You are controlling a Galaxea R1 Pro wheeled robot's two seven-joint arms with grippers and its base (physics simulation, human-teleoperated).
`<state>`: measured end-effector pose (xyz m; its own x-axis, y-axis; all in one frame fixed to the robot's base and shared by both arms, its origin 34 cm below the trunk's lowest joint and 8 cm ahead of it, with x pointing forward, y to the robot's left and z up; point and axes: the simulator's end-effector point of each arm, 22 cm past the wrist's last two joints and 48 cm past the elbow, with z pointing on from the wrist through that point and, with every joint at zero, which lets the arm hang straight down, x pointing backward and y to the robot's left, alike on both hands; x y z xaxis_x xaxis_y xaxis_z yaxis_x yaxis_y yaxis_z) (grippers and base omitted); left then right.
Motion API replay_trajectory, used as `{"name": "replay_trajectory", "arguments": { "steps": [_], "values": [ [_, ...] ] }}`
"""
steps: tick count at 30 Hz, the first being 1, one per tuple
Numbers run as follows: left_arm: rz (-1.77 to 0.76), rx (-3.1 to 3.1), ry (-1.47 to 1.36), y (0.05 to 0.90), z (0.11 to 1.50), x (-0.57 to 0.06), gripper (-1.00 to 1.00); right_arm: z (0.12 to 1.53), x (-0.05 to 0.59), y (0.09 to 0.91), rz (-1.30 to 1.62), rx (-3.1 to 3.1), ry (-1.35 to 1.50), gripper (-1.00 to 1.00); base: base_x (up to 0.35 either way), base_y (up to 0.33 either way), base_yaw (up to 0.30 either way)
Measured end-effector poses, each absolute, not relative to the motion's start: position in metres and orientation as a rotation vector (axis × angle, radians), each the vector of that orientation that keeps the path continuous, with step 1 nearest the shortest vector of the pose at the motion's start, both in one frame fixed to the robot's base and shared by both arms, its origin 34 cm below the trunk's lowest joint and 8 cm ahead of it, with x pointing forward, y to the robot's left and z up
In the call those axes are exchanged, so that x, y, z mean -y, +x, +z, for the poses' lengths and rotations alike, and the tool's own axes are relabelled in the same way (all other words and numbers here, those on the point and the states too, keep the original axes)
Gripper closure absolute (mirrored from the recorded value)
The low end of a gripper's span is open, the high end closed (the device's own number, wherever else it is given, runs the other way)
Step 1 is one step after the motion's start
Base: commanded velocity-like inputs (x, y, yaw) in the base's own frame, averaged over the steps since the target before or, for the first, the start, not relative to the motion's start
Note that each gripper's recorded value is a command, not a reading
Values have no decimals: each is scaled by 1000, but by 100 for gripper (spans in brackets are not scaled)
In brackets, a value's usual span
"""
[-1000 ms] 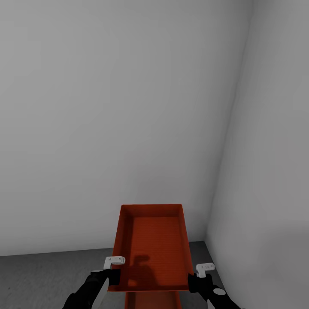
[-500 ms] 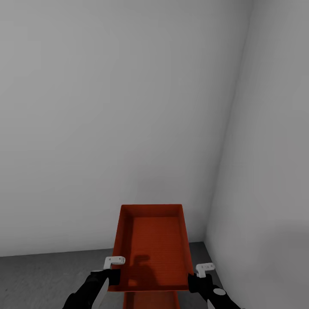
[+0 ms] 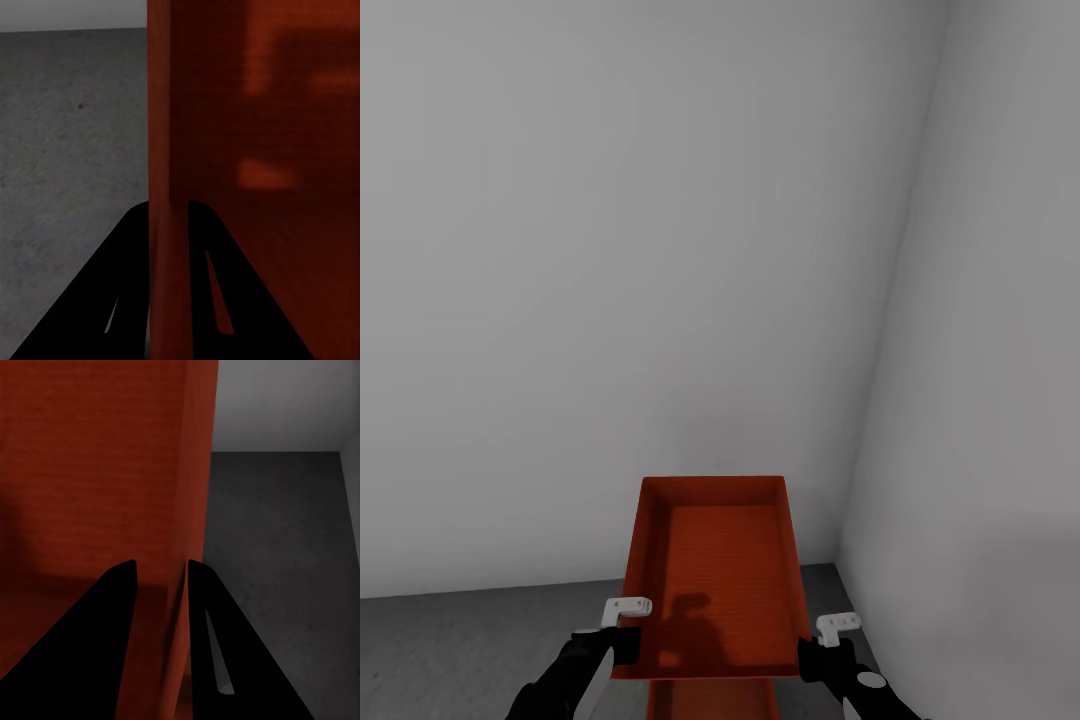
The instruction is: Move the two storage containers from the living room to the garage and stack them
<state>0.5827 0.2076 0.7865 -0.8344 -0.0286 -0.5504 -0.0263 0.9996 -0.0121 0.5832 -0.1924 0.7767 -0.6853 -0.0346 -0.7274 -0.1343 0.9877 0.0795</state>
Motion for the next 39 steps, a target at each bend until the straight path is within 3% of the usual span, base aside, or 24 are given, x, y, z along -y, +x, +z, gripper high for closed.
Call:
{"name": "replay_trajectory", "arguments": {
  "steps": [39],
  "values": [
    [-4, -2611, -39, 571, 762, -208, 100, 752, 192, 571, 165, -2376, -114, 100, 0, 0, 0]
  ]
}}
